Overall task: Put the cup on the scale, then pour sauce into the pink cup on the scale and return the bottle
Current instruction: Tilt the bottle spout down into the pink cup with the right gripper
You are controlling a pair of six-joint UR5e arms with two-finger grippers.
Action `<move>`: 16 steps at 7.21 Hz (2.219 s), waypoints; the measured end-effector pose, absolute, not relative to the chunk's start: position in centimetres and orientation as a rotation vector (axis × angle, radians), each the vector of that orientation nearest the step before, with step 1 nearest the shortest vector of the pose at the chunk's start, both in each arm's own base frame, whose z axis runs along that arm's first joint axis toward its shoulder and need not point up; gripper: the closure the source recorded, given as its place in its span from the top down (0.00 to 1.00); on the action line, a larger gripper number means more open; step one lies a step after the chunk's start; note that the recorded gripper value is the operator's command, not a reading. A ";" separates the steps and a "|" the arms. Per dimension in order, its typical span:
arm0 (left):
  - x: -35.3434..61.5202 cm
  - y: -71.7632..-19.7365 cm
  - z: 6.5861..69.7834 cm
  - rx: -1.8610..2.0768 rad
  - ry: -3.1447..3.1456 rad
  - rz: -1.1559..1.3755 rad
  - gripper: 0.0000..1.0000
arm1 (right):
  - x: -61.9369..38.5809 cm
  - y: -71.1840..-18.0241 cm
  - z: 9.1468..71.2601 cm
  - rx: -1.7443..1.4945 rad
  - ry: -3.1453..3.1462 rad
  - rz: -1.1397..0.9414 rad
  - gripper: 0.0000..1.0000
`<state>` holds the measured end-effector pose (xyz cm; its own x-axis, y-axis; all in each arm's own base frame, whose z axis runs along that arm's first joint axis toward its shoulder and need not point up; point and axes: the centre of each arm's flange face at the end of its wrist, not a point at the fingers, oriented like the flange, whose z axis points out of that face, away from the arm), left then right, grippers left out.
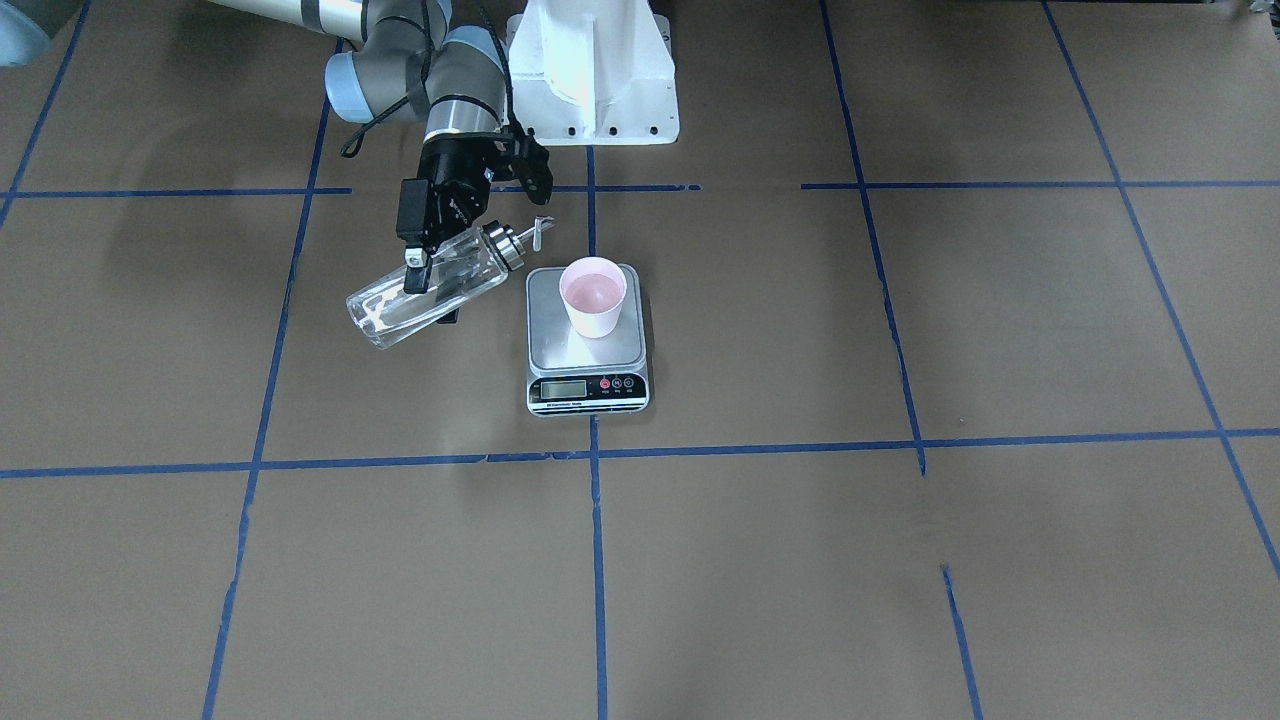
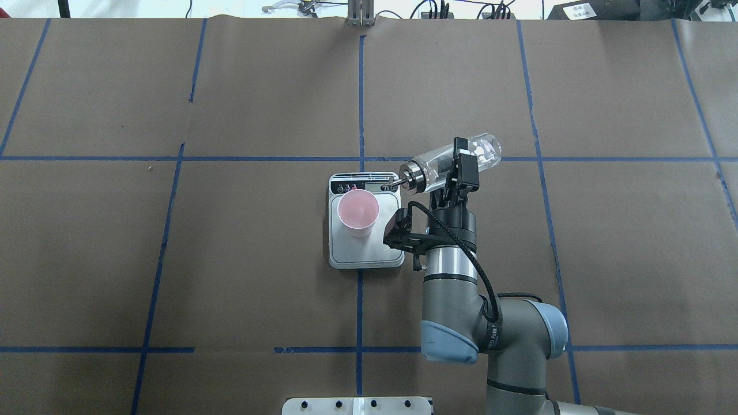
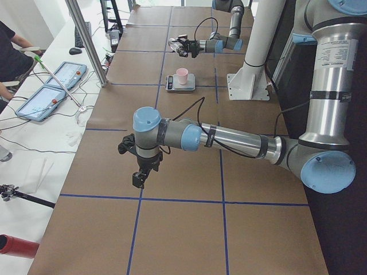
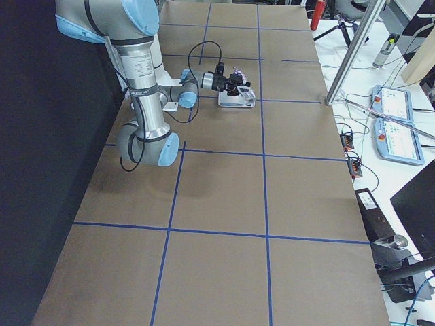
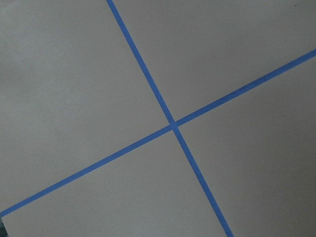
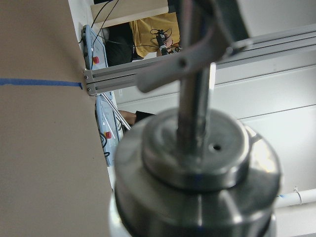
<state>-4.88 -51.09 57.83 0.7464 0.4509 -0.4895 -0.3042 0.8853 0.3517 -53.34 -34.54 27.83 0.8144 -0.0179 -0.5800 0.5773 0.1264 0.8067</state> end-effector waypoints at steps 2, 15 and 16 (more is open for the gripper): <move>-4.9 -51.0 58.1 0.252 0.599 0.415 1.00 | -53.5 -35.0 27.3 1.374 0.578 -0.513 0.00; -4.9 -51.9 57.7 0.256 0.596 0.416 1.00 | -54.2 -36.2 25.5 1.219 1.024 -0.808 0.00; -4.9 -52.0 57.6 0.258 0.596 0.415 1.00 | -54.1 -36.2 25.4 1.208 1.051 -0.823 0.00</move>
